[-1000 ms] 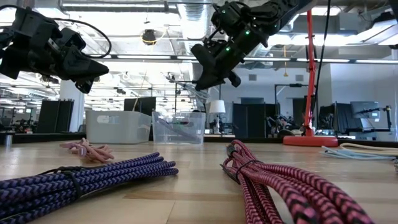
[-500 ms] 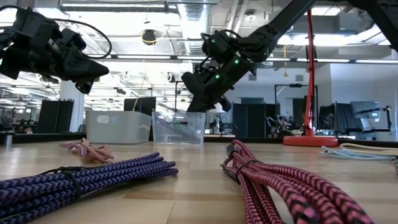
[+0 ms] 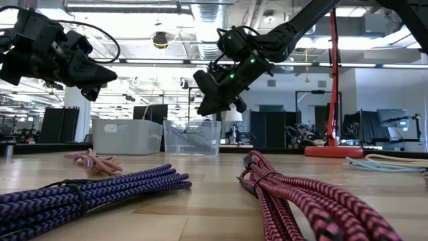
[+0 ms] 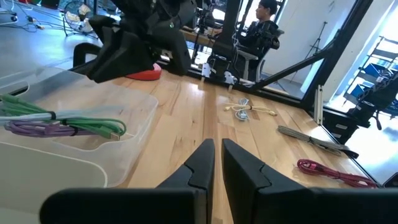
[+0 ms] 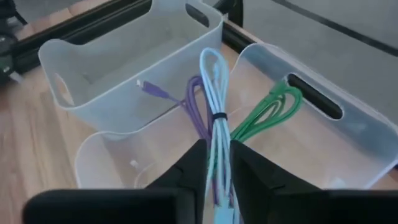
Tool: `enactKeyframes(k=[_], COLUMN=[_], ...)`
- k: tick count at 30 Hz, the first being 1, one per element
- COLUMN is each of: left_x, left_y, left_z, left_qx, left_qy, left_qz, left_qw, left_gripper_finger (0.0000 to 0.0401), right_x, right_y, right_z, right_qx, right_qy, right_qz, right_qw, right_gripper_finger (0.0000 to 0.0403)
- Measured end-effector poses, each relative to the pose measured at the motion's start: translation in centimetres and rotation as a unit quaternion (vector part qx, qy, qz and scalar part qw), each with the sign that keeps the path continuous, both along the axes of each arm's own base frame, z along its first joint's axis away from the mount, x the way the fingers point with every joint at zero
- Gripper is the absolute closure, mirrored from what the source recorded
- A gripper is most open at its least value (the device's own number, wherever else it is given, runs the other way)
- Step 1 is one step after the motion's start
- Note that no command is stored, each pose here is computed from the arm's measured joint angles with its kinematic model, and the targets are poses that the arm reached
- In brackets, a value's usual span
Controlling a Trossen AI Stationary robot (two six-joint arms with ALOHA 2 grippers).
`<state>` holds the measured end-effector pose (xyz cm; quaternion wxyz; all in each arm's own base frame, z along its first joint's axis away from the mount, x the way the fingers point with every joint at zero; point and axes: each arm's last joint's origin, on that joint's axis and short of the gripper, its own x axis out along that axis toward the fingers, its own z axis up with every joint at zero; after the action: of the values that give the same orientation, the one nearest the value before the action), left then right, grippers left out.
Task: Pick & Place USB Port
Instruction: Put the light blue charge cable into the transparent bin, then put the brown charge cable into the transparent bin
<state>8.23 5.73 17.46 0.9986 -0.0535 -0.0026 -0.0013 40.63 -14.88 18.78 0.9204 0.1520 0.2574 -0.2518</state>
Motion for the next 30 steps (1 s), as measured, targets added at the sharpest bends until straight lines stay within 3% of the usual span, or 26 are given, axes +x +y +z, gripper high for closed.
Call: enactKeyframes(k=[3, 13, 20, 23, 30], left_x=[0.0, 0.0, 0.0, 0.1, 0.7], left_y=[0.0, 0.0, 0.0, -0.3, -1.4], left_z=[0.0, 0.0, 0.0, 0.0, -0.1], left_qx=[0.0, 0.001, -0.021, -0.028, -0.035], left_qy=[0.0, 0.0, 0.0, 0.001, 0.01], left_qz=[0.0, 0.0, -0.001, -0.04, -0.124], left_qw=[1.0, 1.0, 1.0, 0.999, 0.992], left_gripper_finger=[0.0371, 0.0371, 0.0371, 0.0371, 0.0371], right_x=[0.0, 1.2, 1.5, 0.7, -2.8], right_y=[0.2, 4.4, 9.1, 11.0, 13.7], right_z=[0.1, 0.2, 1.8, 3.8, 8.7], right_qx=[0.005, 0.068, 0.025, 0.004, -0.08], right_qy=[-0.002, -0.017, -0.013, -0.01, 0.036], right_qz=[0.01, 0.158, 0.241, 0.273, 0.255], right_qw=[1.0, 0.985, 0.97, 0.962, 0.963], right_gripper_finger=[0.0327, 0.0327, 0.0327, 0.0327, 0.0327])
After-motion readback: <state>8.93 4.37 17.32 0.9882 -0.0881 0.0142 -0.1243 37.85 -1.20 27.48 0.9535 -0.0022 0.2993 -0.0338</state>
